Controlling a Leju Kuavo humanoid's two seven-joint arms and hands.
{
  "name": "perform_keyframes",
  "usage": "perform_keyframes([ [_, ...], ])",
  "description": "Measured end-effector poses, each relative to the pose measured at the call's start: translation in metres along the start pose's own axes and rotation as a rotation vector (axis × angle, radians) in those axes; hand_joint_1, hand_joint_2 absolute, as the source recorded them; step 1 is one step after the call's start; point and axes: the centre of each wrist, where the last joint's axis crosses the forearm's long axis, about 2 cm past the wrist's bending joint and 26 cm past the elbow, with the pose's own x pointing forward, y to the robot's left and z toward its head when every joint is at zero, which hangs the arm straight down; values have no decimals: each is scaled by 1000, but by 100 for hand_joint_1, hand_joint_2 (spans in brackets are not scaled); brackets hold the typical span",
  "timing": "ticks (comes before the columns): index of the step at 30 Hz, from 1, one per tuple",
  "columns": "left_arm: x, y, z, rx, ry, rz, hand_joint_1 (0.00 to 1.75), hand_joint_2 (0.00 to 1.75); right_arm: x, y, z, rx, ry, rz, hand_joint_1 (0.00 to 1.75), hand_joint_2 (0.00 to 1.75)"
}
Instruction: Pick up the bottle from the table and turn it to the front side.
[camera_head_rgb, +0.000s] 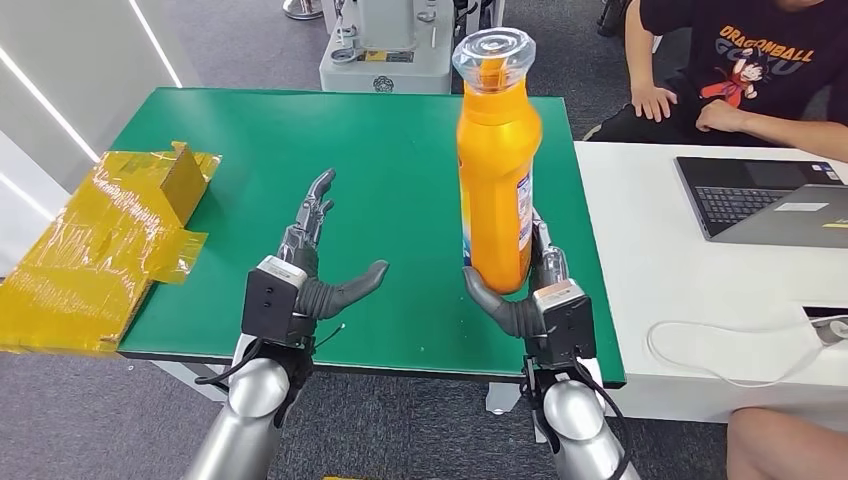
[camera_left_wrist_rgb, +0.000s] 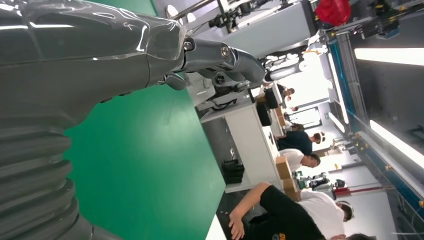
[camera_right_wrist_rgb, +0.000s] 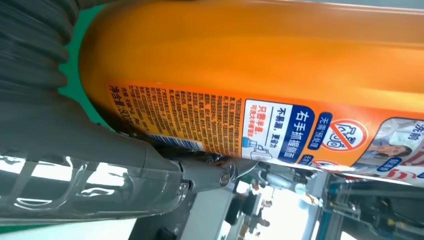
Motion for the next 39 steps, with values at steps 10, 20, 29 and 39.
perform_keyframes([
  [10, 2, 9, -12, 2, -13, -27, 0, 175, -8, 2, 3, 35, 61, -17, 175, 175],
  [20, -1, 22, -16, 18, -16, -64, 0, 175, -27, 0, 22, 74, 176, -7, 175, 175],
  [29, -2, 24, -15, 12, -2, -61, 0, 175, -31, -1, 28, 90, 194, 5, 175, 175],
  [39, -14, 33, -28, -216, 61, 184, 0, 175, -36, -8, 34, 93, 187, 31, 175, 175],
])
